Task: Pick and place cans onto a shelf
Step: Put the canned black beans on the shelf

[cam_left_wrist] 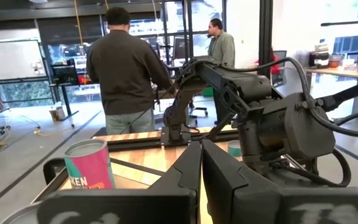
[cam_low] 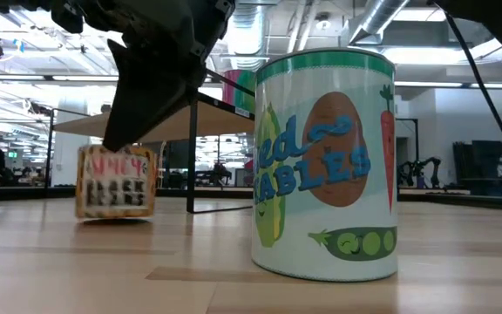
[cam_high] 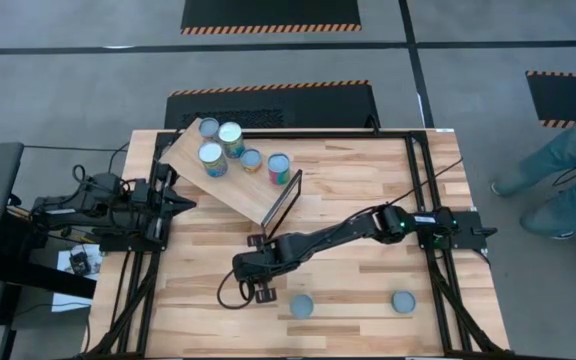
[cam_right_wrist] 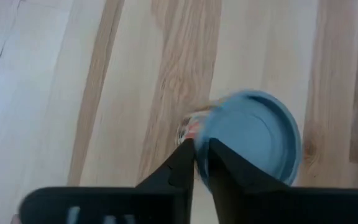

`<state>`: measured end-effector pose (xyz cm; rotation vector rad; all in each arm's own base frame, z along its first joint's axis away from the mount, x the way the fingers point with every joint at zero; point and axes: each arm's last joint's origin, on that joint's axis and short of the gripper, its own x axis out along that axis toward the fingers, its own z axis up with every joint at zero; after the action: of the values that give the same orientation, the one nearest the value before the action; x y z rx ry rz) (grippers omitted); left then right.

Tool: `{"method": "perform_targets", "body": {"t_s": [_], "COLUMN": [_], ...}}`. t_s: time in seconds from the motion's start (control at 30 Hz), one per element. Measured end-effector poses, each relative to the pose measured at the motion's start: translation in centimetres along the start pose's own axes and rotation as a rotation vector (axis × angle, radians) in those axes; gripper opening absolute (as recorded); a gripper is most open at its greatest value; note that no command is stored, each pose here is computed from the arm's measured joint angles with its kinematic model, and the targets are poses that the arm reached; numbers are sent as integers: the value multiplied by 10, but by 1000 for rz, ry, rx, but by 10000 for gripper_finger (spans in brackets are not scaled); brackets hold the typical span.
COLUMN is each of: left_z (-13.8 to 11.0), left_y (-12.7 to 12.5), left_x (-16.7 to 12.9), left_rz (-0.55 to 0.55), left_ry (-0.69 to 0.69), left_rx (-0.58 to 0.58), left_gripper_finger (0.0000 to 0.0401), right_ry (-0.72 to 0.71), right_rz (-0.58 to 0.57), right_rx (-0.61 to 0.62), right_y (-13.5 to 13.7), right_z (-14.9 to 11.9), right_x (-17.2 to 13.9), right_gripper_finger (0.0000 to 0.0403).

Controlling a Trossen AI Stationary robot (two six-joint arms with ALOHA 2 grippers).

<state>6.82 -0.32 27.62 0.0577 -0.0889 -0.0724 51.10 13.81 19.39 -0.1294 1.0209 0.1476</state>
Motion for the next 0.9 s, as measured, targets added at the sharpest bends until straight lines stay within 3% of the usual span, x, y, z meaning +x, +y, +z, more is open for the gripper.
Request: {"method": "perform_targets", "body": {"t_s": [0.17,0.27,0.4,0.53,0.73,0.9], "left_z": [0,-1,-2,-5,-15,-20], "left_y": [0,0,0,0,-5,-16], "left_x": [0,0,0,8,36,58], "left_rz": [0,0,-1,-17,-86,-172], "left_ry": [5,7,18,67,183,218], "left_rx": [-1,-1,-2,-3,22,43], "left_gripper_finger": [4,4,4,4,4,4], "right_ry": [-11,-40,-41,-7,-24,-232], "right_rz": [8,15,-3,-34,-118,-143], "right_rx": [-17,-64,-184,-215,-194,-131], "right_y": [7,21,42,50,46,36], "right_z": [4,13,12,0,-36,-73], "right_x": [-10,-43,-86,-95,-78,-90], "right_gripper_finger": [119,123,76,12,9,9]}}
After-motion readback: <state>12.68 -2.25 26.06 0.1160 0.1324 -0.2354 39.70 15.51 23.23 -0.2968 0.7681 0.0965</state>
